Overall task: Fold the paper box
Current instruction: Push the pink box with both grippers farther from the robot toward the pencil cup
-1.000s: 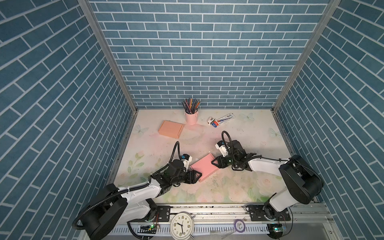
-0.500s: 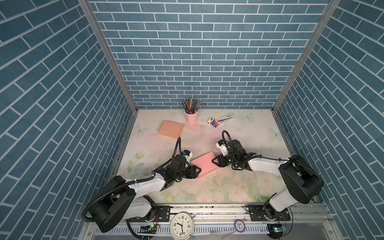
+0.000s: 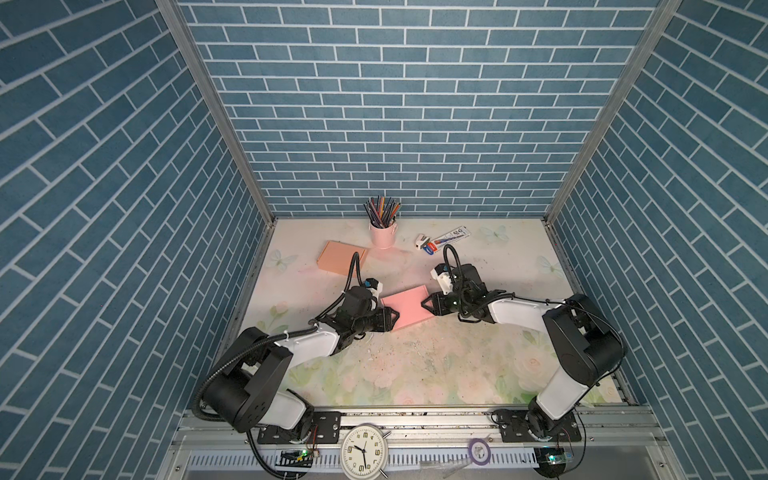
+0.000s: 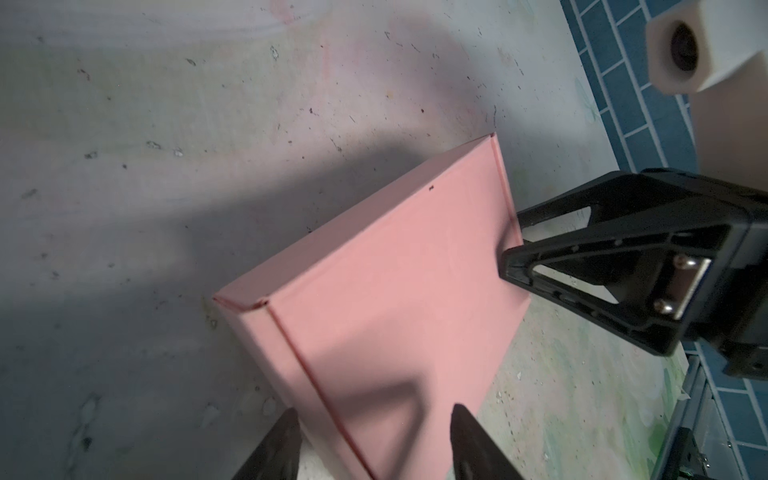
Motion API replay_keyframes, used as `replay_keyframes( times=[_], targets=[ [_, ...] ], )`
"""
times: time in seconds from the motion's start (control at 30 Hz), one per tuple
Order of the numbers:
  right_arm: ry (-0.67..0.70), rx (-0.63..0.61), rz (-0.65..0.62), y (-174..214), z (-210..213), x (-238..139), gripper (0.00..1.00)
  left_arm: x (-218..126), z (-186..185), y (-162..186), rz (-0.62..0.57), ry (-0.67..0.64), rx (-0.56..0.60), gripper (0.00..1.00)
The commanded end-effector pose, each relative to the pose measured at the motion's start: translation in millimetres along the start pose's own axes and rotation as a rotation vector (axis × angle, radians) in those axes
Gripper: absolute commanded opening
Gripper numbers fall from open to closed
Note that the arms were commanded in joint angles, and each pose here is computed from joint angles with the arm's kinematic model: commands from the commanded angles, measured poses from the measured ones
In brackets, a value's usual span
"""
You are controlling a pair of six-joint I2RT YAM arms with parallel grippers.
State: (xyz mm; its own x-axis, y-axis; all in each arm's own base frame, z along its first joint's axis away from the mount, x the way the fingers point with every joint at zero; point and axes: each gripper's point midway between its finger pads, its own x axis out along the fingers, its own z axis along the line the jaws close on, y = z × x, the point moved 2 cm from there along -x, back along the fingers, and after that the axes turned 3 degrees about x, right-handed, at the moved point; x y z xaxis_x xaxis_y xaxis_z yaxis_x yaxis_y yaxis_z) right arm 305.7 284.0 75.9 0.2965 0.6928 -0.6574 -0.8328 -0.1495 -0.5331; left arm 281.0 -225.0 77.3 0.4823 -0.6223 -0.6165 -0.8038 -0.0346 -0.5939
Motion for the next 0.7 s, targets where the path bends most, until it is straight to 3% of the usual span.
replay_keyframes(
  times=[0.0, 0.67],
  targets=[
    [-0.072, -0.042, 0.002, -8.9, 14.2, 6.0, 0.42, 4.2, -23.0, -29.5, -0.061, 0.099, 0.074, 0.57],
    [-0.070, -0.014, -0.073, -62.0, -14.1, 19.4, 0.42, 48.8, -10.9, -89.0, -0.098, 0.059, 0.126, 0.55]
  ],
)
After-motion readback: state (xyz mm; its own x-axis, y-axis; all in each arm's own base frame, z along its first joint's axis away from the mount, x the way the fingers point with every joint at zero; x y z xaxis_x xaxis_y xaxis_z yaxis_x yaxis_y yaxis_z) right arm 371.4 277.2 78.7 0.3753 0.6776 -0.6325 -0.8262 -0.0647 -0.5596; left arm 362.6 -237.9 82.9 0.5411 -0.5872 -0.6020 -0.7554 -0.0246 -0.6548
